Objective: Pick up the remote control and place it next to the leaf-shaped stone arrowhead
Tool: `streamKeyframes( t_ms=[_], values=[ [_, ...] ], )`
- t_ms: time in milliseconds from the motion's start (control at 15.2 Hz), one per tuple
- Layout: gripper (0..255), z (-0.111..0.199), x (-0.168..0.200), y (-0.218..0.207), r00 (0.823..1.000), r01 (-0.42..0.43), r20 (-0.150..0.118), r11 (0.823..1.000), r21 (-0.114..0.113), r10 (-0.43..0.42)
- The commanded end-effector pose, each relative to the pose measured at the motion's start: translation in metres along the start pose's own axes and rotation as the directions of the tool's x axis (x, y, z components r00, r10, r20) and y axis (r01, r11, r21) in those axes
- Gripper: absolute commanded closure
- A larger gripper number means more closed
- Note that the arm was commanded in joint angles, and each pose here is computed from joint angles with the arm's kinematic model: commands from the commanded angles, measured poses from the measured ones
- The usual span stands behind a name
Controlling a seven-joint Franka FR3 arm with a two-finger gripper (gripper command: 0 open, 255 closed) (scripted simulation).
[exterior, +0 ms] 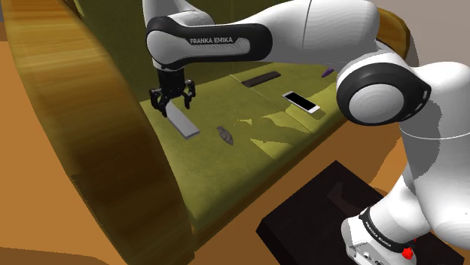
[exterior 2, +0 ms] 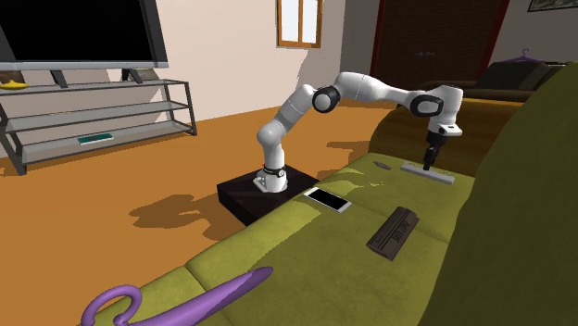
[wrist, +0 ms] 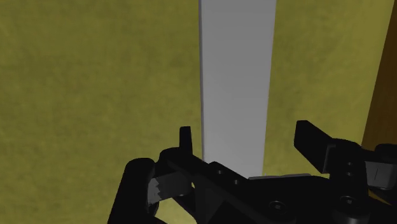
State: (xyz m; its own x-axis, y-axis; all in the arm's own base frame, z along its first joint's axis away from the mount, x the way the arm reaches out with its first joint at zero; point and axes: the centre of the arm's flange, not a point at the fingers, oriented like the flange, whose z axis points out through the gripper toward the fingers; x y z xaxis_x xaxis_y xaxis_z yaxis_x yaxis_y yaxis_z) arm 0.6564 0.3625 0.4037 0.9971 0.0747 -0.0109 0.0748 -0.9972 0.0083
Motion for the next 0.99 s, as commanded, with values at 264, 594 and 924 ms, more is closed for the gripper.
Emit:
streamKeyframes(
  t_ms=[264,594,924],
  values=[
    [0,-0.013,0.000,0.000,1.000,0.000,0.000,1.000,0.000,0.000],
    [0,-0.050,0.000,0.000,1.000,0.000,0.000,1.000,0.000,0.000],
    [0,-0.050,0.000,0.000,1.000,0.000,0.000,1.000,0.000,0.000]
  ],
)
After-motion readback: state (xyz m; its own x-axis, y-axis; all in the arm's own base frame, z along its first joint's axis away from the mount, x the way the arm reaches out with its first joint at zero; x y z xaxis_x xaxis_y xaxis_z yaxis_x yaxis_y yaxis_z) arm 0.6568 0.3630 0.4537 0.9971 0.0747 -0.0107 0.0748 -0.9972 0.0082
